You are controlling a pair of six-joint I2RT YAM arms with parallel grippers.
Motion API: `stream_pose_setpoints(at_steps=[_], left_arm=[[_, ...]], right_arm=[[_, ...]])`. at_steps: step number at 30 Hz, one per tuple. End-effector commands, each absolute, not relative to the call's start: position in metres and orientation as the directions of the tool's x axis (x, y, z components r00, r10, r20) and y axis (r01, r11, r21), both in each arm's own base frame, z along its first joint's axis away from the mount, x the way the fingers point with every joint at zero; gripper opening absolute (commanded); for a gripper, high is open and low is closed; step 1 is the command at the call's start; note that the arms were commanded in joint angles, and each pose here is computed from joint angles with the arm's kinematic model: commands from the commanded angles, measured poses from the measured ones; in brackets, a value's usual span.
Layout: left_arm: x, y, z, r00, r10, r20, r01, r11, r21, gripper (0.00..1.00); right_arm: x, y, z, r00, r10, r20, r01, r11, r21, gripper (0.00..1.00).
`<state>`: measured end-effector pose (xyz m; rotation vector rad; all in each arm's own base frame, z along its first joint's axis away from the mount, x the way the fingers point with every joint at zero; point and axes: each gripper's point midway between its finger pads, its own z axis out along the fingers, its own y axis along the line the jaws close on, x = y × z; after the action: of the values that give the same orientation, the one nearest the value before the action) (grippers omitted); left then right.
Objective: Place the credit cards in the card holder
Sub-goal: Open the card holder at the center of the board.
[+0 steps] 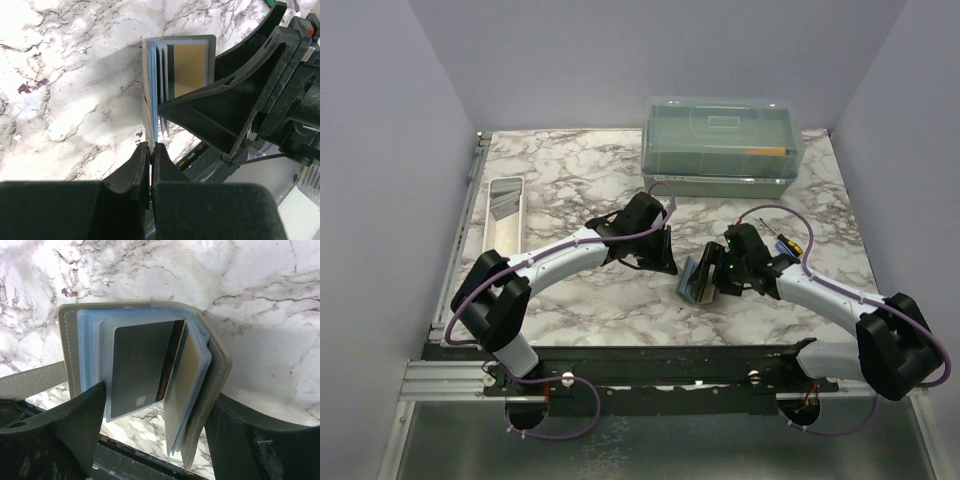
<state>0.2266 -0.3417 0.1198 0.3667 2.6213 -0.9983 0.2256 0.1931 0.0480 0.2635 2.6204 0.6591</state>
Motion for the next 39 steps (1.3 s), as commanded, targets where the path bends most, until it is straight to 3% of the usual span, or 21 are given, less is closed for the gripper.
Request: stream_pose_setpoints(at_steps=[1,10,39], left_arm=[[0.238,-0.343,0.145,-0.890,0.102,-0.444,0.376,0.715,-0.590,0.00],[0.240,-0.342,0.144,-0.889,0.105,-0.445,0.378,0.715,-0.588,0.00],[0.237,-0.346,0.144,-0.897,0.117,-0.426,0.378,0.703,-0.603,0.00]], right_arm=[[0.217,0.170,0.039,-0.890,0.273,-0.364,0.121,0.913,0.389,0.77],[0.214,0.149,0.051,-0.876,0.265,-0.404,0.144,0.942,0.304,0.85],[0.238,0.184,0.072,-0.887,0.152,-0.436,0.000,0.945,0.328,0.90]])
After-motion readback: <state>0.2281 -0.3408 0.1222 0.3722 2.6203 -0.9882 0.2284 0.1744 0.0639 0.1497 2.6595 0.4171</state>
